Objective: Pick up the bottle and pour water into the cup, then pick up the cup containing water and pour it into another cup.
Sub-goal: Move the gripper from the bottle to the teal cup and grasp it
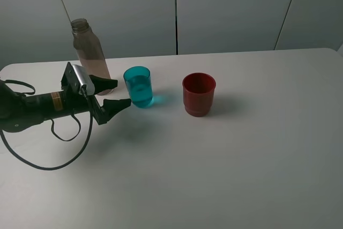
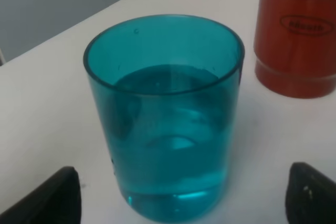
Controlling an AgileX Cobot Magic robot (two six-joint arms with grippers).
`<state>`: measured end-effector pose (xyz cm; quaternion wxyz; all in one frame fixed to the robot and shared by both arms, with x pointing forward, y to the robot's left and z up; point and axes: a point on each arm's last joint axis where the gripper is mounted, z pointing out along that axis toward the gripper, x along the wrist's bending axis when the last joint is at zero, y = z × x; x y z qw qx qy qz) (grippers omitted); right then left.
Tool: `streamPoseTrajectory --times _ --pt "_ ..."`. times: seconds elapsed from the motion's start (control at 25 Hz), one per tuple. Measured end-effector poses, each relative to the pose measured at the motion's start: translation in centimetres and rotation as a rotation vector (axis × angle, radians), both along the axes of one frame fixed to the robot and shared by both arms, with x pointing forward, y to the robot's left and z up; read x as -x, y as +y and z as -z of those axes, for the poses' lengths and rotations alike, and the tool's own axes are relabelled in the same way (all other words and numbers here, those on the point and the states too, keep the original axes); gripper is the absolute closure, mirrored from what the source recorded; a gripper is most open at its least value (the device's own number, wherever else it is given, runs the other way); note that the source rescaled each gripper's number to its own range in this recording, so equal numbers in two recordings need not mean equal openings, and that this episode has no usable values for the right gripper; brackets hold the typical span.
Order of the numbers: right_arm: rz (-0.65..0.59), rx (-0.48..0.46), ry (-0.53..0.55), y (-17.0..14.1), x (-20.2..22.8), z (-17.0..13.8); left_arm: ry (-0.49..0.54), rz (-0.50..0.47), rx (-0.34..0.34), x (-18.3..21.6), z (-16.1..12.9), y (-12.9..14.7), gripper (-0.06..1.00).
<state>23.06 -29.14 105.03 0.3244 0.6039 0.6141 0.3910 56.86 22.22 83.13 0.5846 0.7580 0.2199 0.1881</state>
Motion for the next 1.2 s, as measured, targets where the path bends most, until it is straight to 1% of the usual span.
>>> streamPoseTrajectory --times 0.24,0.92,1.2 --pt "0.000 0.000 0.000 0.0 0.0 0.0 -0.002 -0.004 0.004 0.0 0.0 -0.6 -0.05" --pt "0.000 0.000 0.000 0.0 0.0 0.0 0.000 -0.061 0.029 -0.3 -0.1 -2.0 -0.05" --pt "0.000 0.000 0.000 0.0 0.0 0.0 -0.010 -0.041 0.030 -1.1 0.5 -3.2 -0.05"
